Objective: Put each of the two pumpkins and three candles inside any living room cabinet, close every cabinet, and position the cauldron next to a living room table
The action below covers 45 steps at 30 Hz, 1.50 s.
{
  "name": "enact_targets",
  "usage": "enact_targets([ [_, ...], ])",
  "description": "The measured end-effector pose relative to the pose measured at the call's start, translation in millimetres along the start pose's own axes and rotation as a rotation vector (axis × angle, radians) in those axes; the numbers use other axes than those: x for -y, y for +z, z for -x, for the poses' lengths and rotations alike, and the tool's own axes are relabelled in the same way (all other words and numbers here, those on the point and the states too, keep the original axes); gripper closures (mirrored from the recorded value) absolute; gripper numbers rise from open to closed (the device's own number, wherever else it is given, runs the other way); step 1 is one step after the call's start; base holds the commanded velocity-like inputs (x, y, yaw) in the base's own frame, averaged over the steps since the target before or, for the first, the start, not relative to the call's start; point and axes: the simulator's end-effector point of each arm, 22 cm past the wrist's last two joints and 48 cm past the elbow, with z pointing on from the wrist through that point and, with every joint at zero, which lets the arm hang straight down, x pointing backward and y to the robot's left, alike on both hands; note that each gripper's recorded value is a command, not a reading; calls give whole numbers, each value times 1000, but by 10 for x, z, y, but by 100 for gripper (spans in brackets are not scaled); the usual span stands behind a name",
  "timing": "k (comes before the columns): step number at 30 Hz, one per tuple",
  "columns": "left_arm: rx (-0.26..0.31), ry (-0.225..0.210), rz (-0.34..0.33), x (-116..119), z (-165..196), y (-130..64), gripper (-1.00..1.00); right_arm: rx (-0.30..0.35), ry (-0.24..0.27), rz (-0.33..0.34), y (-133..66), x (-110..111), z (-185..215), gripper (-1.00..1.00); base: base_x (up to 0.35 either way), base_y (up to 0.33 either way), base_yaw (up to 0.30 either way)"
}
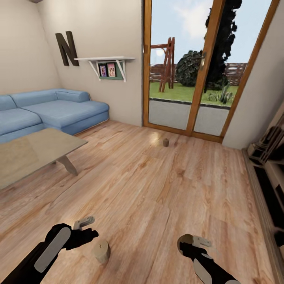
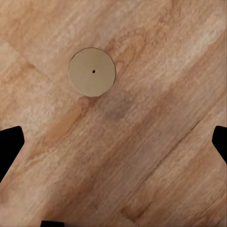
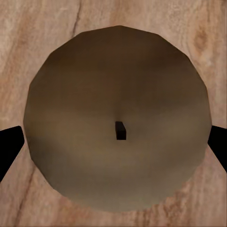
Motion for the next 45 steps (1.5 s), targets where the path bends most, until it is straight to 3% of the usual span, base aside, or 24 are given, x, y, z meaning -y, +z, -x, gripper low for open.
enact_targets([
  [8, 0, 0, -1, 6, -2, 1, -100, -10, -6, 11, -3, -42, 16, 100, 18, -14, 12],
  [10, 0, 0, -2, 11, -4, 1, -100, -48, -12, 39, -24, -177, 31, 100, 1, -1, 1],
  [13, 0, 1, -2, 18, -2, 0, -100, -175, -48, 104, -160, -528, 81, 100, 0, 0, 0],
  [16, -1, 1, -3, 24, -5, 2, -100, -226, -88, 122, -353, -754, 318, 100, 0, 0, 0],
  [17, 0, 2, -3, 25, -4, -1, -100, -200, -92, 133, -444, -855, 544, 100, 0, 0, 0],
  [24, 0, 1, -4, 27, -4, 1, -100, -171, -97, 81, -707, -783, 1054, 100, 21, 0, 0],
  [45, -5, -3, 2, -1, -22, 16, -100, -170, -97, 78, -735, -776, 1095, 100, 127, 50, 20],
])
